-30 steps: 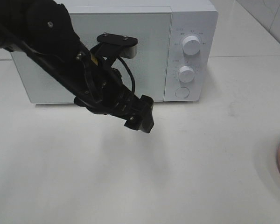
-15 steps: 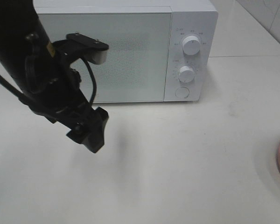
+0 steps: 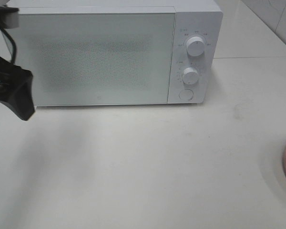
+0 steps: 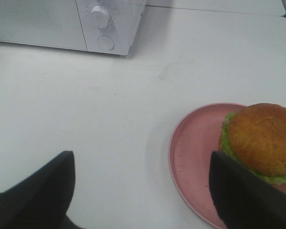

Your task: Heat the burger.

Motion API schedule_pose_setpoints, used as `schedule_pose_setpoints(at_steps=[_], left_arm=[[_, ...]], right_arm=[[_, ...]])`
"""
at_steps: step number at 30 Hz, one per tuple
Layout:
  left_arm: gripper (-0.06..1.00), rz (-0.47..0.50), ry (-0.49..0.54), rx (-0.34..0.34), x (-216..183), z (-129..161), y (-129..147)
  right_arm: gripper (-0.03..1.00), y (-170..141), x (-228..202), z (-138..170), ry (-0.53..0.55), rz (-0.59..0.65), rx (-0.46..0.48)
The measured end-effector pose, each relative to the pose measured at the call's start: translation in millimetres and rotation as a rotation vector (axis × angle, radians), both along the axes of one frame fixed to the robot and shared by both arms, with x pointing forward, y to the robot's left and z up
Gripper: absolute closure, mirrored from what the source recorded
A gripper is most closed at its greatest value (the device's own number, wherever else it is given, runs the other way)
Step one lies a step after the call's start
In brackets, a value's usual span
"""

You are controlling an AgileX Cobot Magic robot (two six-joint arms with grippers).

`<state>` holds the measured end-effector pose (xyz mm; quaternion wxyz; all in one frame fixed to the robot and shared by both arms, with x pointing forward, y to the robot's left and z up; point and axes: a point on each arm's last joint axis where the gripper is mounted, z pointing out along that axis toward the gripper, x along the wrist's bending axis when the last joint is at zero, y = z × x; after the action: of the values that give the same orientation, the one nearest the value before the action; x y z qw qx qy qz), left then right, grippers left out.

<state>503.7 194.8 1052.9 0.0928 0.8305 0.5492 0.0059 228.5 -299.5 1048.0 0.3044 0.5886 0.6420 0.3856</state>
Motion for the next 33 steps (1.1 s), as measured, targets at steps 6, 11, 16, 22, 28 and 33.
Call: schedule_pose_setpoints(at_steps=[6,11,16,22,28,33], left_arm=[[-0.04,0.17,-0.06,-0.017,-6.8,27.8,51.3],[-0.04,0.281,-0.139,-0.03,-17.9,48.3,81.2],[-0.04,0.379,-0.195,-0.024,-44.7,57.7,108.5],[-0.04,0.392,-0.188,-0.019,-71.4,48.3,110.5],[-0.04,0.396,-0.231,-0.024,-117.0,32.7,107.7],[-0.04,0.398,-0.296,-0.034,-139.9,25.9,106.1]], right_arm=[[0.22,0.0,0.0,0.0,0.0,0.0,0.0],[0.22,0.0,0.0,0.0,0.0,0.0,0.0],[0.22,0.0,0.0,0.0,0.0,0.0,0.0],[0.22,0.0,0.0,0.0,0.0,0.0,0.0],[0.22,0.0,0.0,0.0,0.0,0.0,0.0],[0.22,0.0,0.0,0.0,0.0,0.0,0.0]])
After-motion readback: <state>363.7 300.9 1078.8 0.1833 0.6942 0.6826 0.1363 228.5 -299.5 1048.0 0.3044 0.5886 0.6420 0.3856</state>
